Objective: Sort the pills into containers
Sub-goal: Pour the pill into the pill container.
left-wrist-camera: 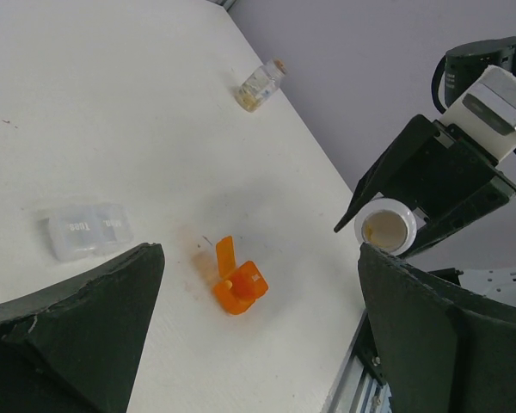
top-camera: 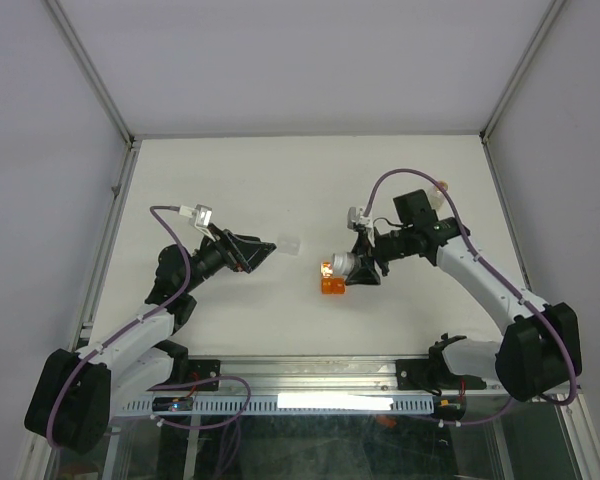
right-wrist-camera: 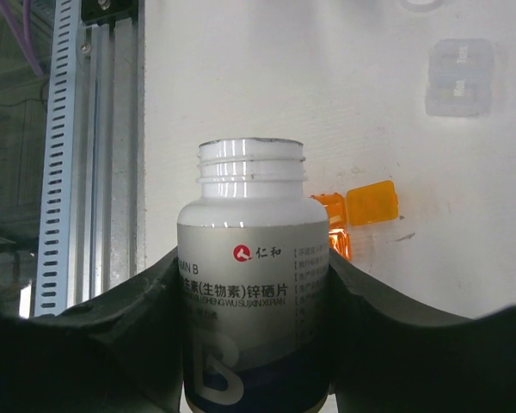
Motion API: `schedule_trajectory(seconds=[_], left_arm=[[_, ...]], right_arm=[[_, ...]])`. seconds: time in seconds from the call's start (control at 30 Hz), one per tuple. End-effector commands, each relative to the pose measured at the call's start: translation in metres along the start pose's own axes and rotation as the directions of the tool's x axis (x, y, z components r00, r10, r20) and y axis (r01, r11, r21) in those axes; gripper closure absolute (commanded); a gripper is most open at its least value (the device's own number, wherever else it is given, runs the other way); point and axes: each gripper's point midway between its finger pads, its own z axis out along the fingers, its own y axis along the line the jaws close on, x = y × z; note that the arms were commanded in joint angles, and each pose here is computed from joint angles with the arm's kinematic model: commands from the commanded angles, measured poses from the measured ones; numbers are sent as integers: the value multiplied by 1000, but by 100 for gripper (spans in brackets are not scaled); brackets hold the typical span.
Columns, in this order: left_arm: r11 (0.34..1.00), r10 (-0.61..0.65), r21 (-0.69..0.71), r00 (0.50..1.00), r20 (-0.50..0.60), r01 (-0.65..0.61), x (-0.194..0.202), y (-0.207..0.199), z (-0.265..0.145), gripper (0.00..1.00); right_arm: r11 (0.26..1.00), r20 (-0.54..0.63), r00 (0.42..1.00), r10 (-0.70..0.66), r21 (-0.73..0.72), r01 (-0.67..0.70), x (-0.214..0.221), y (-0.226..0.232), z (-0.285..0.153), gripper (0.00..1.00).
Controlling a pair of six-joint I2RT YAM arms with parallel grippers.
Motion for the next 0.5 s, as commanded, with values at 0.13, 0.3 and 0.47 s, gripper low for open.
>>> schedule_trajectory(seconds=[0.13,0.3,0.47], left_arm=[[996,82,30,996,47,-83,-14,-9,-2,1],[995,94,30,994,62,-96,-18,-11,-3,1],[994,93,42,993,69,-96,-23,-16,-1,1]], right_arm=[[918,189,901,-390,9,396,-46,8,-7,100],[916,356,844,-401,139,376,-169,-10,-56,100],[958,550,789,-273,80,276,-280,19,-116,100]])
